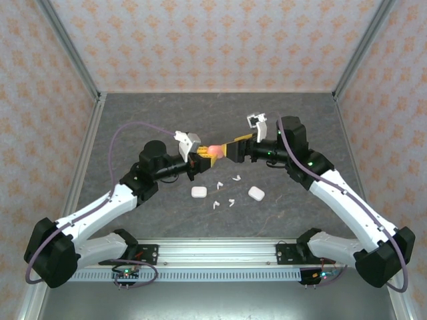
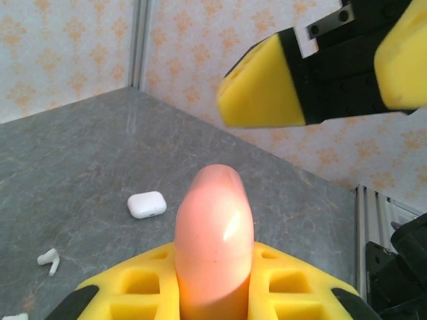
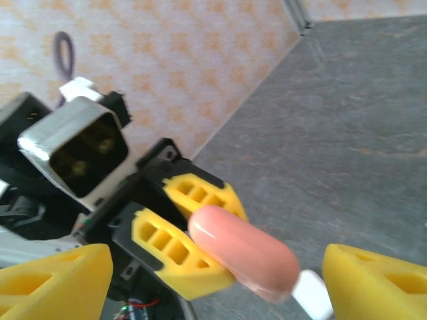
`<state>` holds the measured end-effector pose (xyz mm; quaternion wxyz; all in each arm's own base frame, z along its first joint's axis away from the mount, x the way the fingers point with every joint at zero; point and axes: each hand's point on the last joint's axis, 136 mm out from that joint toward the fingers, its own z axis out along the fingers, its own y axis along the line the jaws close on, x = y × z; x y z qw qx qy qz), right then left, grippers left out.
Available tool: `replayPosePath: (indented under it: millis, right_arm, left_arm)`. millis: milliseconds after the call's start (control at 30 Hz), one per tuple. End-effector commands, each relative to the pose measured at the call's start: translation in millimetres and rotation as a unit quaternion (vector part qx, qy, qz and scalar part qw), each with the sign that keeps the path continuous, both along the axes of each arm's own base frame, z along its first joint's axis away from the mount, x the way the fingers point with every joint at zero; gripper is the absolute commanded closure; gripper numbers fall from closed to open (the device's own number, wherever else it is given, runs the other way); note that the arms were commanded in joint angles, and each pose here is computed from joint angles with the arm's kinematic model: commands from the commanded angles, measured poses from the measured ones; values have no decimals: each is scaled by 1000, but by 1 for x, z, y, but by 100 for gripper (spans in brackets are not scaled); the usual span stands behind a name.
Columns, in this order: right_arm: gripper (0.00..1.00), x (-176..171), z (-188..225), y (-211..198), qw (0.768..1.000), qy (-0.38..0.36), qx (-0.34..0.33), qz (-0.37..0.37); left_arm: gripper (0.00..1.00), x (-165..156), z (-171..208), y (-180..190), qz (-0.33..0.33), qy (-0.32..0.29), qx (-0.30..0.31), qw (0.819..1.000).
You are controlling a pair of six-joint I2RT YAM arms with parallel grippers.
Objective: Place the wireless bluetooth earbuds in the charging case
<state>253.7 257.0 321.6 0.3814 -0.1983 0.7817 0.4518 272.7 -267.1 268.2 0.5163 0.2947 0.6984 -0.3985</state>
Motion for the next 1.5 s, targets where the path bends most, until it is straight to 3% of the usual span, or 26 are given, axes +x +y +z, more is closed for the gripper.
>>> replayPosePath:
  millis: [0,200,367,567,700,933,1167,1333,1467]
  right_arm:
    - [13,15,13,-28,996,-32,-9,-84]
    - [0,31,-5,-59,984,-9,-5,-179]
    - [1,36,-18,-71,976,12,4,-218]
    - [1,43,-40,-92,958,42,-27,-281]
    - [1,42,-48,-98,953,52,-41,-294]
    - [1,38,-52,-102,951,56,-52,-300]
    - [1,36,-55,-106,949,56,-56,-305]
    - [1,34,-58,-107,949,58,-62,-305]
    - [1,33,-60,-106,950,56,-69,-300]
  left_arm:
    - [100,25,0,15,47,20,-12,999]
    - [100,64,-28,50,108,87,-11,990]
    - [100,97,-63,68,131,175,21,976]
    - [100,140,-111,82,122,320,10,940]
    - [100,160,-150,80,117,408,26,905]
    - [100,190,-195,83,148,444,43,883]
    - [99,195,-223,90,178,471,58,862]
    - [76,189,-235,98,193,479,84,852]
    - [65,187,-239,105,205,476,104,849]
